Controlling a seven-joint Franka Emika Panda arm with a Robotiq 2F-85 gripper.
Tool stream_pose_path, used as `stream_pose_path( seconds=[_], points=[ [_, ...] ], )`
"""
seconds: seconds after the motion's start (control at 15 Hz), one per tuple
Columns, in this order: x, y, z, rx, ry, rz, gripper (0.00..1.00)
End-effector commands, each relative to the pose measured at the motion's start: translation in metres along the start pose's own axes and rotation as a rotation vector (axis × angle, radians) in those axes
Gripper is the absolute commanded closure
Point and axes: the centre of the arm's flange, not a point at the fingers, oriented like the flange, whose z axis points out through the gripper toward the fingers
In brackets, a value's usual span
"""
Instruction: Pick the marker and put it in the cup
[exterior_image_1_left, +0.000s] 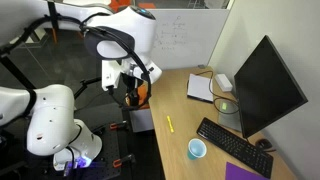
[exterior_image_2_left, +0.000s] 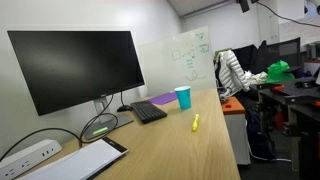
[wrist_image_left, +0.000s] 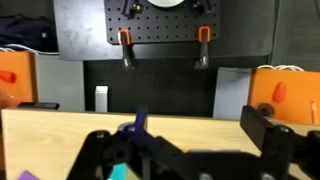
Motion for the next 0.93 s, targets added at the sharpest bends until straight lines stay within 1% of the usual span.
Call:
stream_pose_path(
  seconds=[0.0,0.33,0.4,0.47,0.53,0.73,0.87],
  points=[
    [0.000,0.000,0.000,0.000,0.000,0.000,0.00],
    [0.000,0.000,0.000,0.000,0.000,0.000,0.00],
    [0.007,-0.004,0.003,0.016,0.035,0.086,0.00],
    [0.020,-0.012,0.006,0.044,0.052,0.154,0.00],
    [0.032,-0.018,0.008,0.067,0.076,0.200,0.00],
    [0.083,-0.041,0.024,0.126,0.125,0.359,0.00],
    [0.118,-0.050,0.043,0.148,0.163,0.464,0.00]
  ],
)
